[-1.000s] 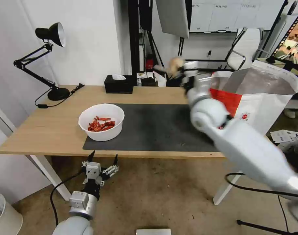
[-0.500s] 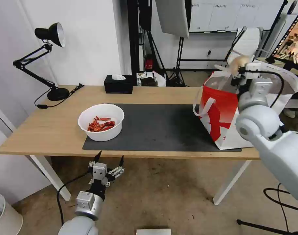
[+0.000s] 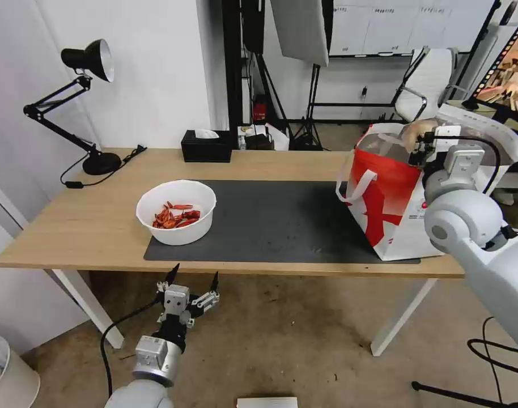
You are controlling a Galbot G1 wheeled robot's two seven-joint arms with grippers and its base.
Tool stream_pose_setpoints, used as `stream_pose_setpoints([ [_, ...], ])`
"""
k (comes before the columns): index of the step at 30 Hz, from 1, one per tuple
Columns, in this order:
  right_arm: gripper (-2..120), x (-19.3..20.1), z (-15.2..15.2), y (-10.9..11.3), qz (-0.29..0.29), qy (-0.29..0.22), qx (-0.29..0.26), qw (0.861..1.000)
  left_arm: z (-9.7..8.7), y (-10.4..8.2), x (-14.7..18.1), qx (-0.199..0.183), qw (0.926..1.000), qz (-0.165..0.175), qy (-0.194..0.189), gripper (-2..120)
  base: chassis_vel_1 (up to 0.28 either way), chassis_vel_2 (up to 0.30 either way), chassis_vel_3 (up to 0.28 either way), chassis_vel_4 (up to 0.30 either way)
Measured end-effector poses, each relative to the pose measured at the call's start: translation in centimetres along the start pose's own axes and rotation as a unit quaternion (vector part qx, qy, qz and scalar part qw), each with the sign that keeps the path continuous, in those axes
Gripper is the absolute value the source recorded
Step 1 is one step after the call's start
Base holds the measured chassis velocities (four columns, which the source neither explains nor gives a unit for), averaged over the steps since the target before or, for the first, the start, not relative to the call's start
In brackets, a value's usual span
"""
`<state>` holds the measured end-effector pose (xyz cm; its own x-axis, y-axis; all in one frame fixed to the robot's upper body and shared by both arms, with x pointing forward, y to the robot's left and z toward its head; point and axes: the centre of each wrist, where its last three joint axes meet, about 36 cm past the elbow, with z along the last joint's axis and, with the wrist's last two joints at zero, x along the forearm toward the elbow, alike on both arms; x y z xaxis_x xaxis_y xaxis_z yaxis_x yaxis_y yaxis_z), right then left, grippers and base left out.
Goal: Pick up the trash from the table and place it into the takeout bag.
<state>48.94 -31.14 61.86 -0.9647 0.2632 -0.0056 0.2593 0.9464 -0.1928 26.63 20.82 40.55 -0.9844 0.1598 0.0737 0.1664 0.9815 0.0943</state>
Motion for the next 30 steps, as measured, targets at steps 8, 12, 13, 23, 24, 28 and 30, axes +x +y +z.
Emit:
stream_pose_setpoints([
  [8, 57, 0.1, 0.0, -0.3, -0.003, 0.006, -0.002, 1.000, 0.2, -0.1, -0.1, -0.003, 1.0000, 0.002, 0.001, 100, 0.000, 0.000, 0.000, 0.000],
  [12, 73, 0.2, 0.0, -0.3, -0.005, 0.006, -0.003, 1.000, 0.2, -0.1, -0.2, -0.004, 1.0000, 0.002, 0.001, 100, 0.000, 0.000, 0.000, 0.000],
  [13, 78, 0.1, -0.1, -0.3, -0.006, 0.006, -0.003, 1.000, 0.2, -0.1, -0.1, -0.004, 1.0000, 0.002, 0.001, 100, 0.000, 0.000, 0.000, 0.000],
  [23, 100, 1.4, -0.7, -0.5, -0.069, -0.012, -0.056, 0.996, -0.1, -0.2, -0.4, -0.004, 1.0000, 0.005, -0.005, 100, 0.000, 0.000, 0.000, 0.000],
  [24, 100, 2.0, -0.8, -0.7, -0.092, -0.024, -0.070, 0.993, -0.2, -0.3, -0.5, -0.002, 1.0000, 0.006, -0.007, 100, 0.000, 0.000, 0.000, 0.000],
  [28, 100, 3.7, 0.6, -1.3, -0.158, -0.052, -0.100, 0.981, -0.2, -0.4, -0.7, 0.000, 0.9999, 0.006, -0.009, 100, 0.000, 0.000, 0.000, 0.000],
  [30, 100, 5.2, 1.5, -1.5, -0.197, -0.067, -0.115, 0.971, -0.2, -0.4, -0.7, 0.000, 0.9999, 0.006, -0.009, 100, 0.000, 0.000, 0.000, 0.000],
])
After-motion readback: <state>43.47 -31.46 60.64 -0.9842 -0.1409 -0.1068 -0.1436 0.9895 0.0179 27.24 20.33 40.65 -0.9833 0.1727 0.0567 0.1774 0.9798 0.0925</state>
